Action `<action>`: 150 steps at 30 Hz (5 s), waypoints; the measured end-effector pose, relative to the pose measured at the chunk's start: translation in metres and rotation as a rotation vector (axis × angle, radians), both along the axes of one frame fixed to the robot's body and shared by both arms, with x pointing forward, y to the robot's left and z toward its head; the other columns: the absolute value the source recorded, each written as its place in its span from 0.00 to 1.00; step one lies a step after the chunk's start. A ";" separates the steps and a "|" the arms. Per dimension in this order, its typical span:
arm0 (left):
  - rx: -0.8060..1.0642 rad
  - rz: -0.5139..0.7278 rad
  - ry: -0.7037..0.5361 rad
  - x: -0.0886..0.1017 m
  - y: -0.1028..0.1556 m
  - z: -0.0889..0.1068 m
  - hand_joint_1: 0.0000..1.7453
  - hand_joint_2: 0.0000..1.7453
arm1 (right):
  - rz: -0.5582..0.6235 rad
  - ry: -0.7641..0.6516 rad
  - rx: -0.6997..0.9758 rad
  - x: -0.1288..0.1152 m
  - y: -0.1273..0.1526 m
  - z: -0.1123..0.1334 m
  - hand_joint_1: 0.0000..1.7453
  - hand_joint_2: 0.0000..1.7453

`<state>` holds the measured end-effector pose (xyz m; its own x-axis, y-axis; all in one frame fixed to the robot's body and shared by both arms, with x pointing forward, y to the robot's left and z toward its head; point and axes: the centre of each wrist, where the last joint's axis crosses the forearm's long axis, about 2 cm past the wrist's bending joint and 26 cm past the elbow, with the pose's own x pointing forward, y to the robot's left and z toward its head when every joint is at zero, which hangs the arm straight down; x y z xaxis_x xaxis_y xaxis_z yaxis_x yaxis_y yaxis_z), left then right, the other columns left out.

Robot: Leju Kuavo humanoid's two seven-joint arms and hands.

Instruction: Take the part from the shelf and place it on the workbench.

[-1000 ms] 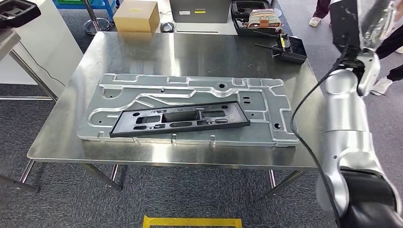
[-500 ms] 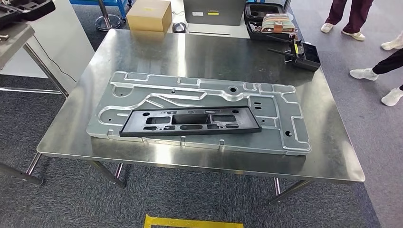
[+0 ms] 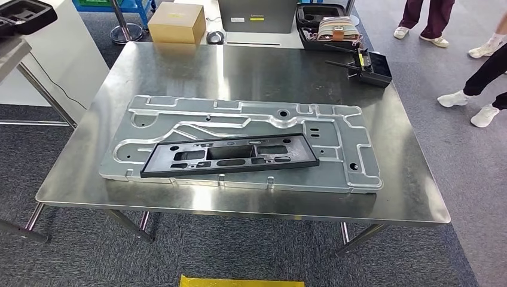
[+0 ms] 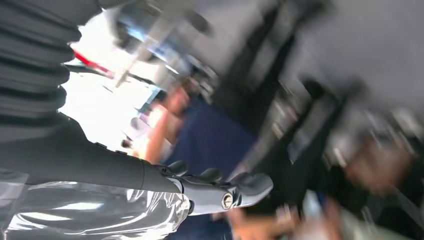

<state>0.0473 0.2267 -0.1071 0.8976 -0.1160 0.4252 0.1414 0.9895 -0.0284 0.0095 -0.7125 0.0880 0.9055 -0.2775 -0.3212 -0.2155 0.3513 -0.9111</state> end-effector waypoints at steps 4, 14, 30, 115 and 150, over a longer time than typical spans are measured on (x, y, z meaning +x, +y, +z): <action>0.020 0.011 0.043 -0.001 0.007 -0.001 0.00 0.00 | -0.063 0.053 0.204 -0.006 0.064 -0.068 0.00 0.00; 0.061 0.030 0.060 -0.003 0.022 -0.003 0.00 0.00 | -0.145 0.050 0.687 0.003 0.256 -0.177 0.00 0.00; 0.206 -0.152 0.191 0.003 0.009 0.000 0.00 0.00 | 0.114 -0.129 0.989 0.040 0.439 -0.198 0.00 0.00; 0.202 -0.173 0.216 0.016 -0.002 0.003 0.00 0.00 | 0.257 -0.114 1.060 0.051 0.459 -0.195 0.00 0.00; 0.197 -0.190 0.224 0.013 -0.006 0.003 0.00 0.00 | 0.295 -0.120 1.091 0.054 0.458 -0.195 0.00 0.00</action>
<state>0.0601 0.2209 -0.1043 0.9204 -0.3505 0.1731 0.3358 0.9356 0.1092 0.0633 -0.2545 -0.1074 0.9303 0.3263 -0.1675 -0.3533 0.9199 -0.1701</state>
